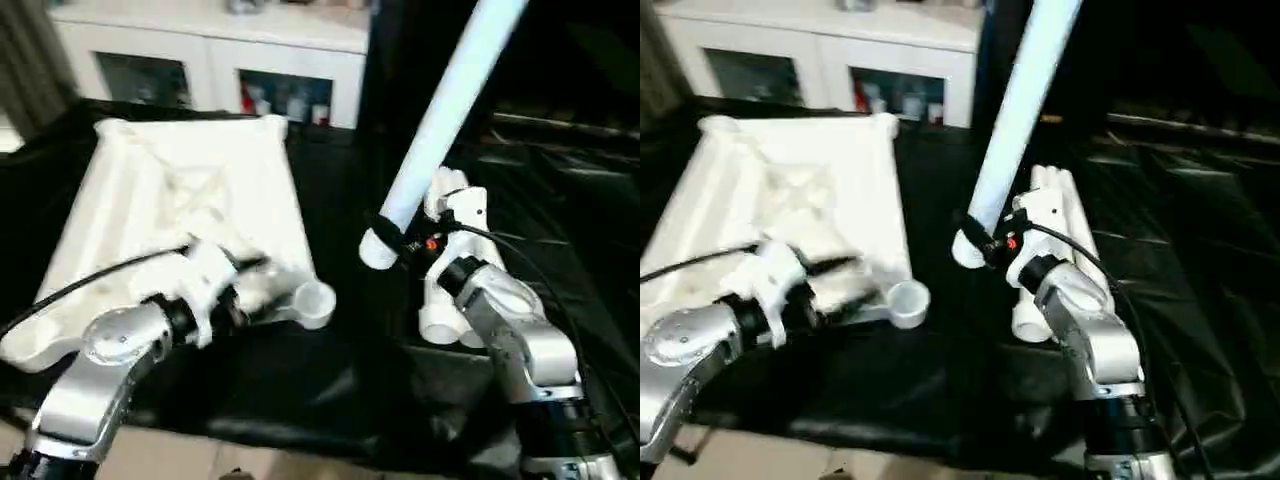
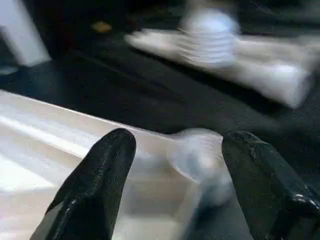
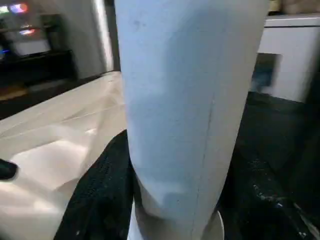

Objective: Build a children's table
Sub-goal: Pick table leg

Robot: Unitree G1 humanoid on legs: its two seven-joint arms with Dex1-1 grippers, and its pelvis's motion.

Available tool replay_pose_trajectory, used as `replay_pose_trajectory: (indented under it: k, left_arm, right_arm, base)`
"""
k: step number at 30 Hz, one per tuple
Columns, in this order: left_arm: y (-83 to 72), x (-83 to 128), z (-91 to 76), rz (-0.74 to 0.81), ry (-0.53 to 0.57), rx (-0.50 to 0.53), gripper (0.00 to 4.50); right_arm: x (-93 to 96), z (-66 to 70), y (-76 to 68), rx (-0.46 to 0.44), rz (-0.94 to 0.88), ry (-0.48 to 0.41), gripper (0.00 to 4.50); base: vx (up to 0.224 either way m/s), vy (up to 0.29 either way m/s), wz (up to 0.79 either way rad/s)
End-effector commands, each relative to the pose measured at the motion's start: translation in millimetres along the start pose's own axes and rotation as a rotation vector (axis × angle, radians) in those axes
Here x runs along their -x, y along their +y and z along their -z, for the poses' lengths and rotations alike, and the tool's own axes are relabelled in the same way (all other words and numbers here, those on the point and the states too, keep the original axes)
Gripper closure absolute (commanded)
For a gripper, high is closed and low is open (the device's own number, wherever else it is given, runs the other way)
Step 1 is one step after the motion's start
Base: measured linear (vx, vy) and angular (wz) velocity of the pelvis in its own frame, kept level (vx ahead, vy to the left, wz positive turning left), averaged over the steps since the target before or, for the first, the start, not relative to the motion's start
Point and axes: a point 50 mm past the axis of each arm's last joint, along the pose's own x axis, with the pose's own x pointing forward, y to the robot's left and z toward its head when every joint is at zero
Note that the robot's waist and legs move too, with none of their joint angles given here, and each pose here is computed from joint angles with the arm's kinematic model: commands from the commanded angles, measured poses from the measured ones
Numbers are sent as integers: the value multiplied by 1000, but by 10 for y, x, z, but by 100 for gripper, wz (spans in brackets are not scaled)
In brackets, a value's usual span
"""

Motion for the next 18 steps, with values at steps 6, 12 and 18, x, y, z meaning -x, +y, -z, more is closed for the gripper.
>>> replay_pose_trajectory:
  k: [6, 12, 18]
  left_arm:
    - [101, -161, 107, 173, 130, -47, 121]
    - [389, -169, 151, 211, 243, -121, 121]
    - [538, -104, 302, 202, 318, -86, 121]
  right_arm:
    - [43, -23, 43, 23, -186, 79, 261]
    - [40, -71, 59, 59, -261, 107, 261]
    - [44, 12, 112, 41, -296, 130, 261]
  base:
    - [-52, 6, 2]
    - [0, 0, 0]
    - [0, 0, 0]
